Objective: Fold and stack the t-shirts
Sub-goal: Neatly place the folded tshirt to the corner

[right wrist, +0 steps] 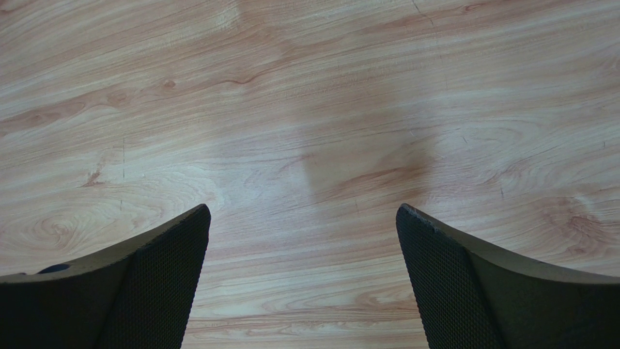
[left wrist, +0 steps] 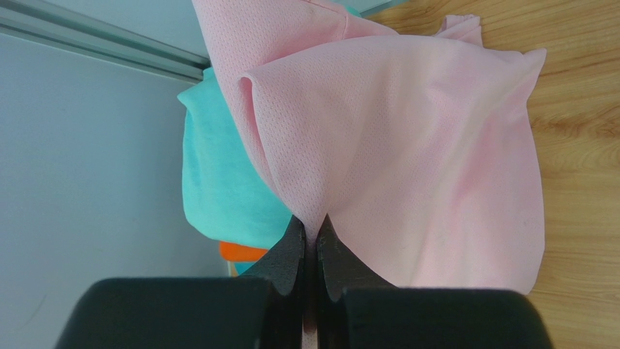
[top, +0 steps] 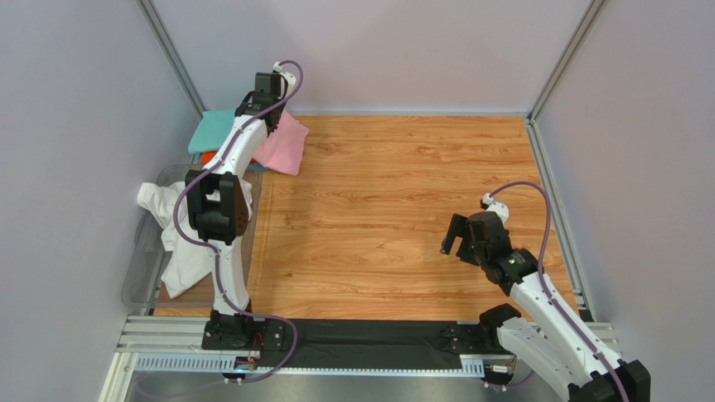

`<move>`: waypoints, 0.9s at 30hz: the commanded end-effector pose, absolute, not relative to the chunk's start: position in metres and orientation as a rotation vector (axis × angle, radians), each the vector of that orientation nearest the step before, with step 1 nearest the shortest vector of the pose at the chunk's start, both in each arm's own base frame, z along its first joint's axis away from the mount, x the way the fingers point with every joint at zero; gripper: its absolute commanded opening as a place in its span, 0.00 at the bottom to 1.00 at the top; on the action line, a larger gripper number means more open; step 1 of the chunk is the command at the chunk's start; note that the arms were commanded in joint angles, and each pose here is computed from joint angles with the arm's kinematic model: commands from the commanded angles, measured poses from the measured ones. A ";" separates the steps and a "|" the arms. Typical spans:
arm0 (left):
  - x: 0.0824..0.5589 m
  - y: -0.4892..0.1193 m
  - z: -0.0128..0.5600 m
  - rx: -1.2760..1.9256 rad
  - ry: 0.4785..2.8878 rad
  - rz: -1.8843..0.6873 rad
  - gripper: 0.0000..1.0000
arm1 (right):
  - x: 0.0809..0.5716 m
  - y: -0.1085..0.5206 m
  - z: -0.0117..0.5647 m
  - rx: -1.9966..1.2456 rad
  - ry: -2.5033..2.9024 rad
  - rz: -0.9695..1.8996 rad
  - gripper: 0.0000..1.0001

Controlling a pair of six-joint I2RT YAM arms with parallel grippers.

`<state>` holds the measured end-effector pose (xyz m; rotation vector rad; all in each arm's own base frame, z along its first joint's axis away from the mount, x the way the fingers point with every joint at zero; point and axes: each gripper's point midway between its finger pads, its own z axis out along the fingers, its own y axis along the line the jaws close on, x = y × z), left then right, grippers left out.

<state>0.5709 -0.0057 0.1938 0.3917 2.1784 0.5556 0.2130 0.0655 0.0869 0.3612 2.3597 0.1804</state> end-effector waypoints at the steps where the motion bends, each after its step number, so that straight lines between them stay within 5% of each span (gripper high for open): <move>1: 0.575 0.001 0.250 0.363 2.068 0.564 0.00 | 0.223 0.061 0.096 0.368 2.308 0.149 1.00; 27: 0.556 0.028 0.344 0.277 1.913 0.515 0.00 | 0.223 0.059 0.094 0.372 2.312 0.133 1.00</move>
